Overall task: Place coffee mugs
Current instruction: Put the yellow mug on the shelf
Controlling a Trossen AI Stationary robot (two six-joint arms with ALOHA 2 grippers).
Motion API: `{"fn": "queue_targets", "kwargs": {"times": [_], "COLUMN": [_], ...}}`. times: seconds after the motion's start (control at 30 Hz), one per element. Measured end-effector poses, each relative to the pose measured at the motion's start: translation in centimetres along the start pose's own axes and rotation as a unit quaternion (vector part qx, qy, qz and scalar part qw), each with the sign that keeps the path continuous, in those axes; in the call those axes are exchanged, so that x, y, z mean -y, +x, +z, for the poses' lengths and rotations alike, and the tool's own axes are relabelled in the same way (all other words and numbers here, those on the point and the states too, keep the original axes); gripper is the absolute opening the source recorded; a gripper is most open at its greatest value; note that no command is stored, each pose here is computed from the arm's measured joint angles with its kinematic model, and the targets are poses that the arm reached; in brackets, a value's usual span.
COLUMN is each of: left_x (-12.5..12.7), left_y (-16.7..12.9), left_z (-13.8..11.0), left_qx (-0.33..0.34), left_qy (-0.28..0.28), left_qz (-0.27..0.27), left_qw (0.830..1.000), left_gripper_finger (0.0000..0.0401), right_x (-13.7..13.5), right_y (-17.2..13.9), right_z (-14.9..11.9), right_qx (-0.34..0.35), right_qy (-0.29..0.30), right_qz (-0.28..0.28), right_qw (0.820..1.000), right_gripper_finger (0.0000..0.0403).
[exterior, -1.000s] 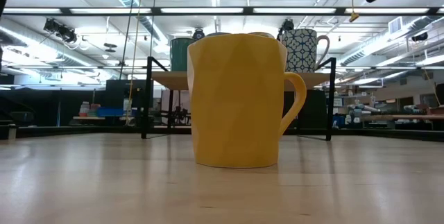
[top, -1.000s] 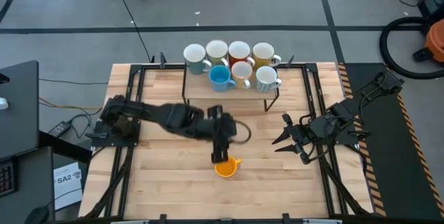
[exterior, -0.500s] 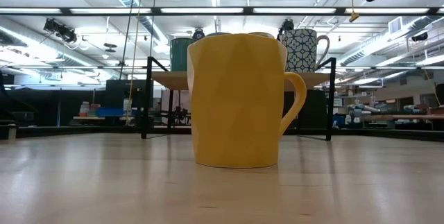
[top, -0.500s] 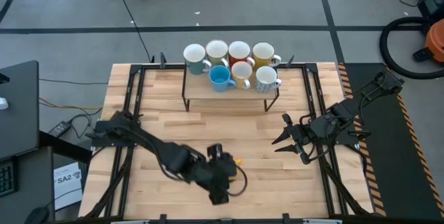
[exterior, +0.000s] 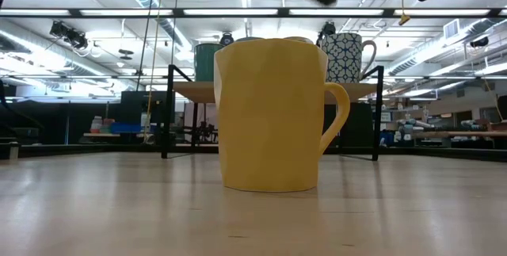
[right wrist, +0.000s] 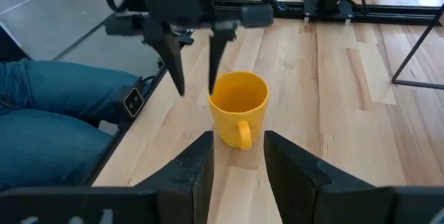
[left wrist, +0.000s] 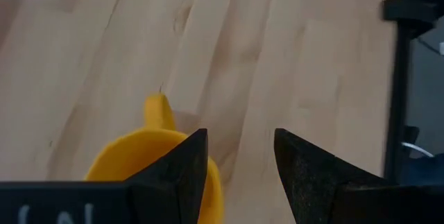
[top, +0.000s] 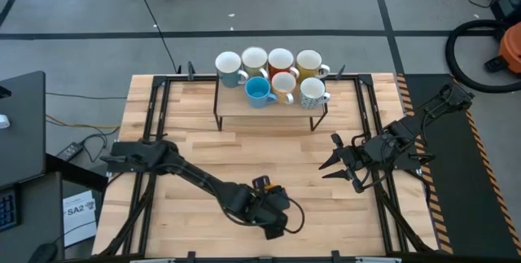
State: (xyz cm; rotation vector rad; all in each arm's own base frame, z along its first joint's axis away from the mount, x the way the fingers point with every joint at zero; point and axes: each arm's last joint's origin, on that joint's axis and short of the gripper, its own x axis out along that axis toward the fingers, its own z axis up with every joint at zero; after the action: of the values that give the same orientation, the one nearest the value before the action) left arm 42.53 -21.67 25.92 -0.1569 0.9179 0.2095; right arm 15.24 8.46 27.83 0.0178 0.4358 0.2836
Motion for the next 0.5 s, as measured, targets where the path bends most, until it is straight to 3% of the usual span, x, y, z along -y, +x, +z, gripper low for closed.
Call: {"fn": "queue_targets", "kwargs": {"times": [0.27,0.5], "left_x": [-1.0,-1.7], "left_y": [1.5,2.1], "left_z": [0.1,-1.0], "left_qx": [-0.025,-0.061], "left_qy": [-0.027,-0.056], "left_qz": [0.008,0.053], "left_qw": [0.999,0.995], "left_gripper_finger": [0.0173,0.0173], "right_x": [0.0,0.0], "right_y": [0.0,0.0], "right_z": [0.0,0.0], "right_qx": [0.000,0.000], "right_qy": [0.000,0.000], "right_qz": [0.000,0.000], "right_qw": [1.000,1.000], "right_gripper_finger": [0.0132,0.0132]}}
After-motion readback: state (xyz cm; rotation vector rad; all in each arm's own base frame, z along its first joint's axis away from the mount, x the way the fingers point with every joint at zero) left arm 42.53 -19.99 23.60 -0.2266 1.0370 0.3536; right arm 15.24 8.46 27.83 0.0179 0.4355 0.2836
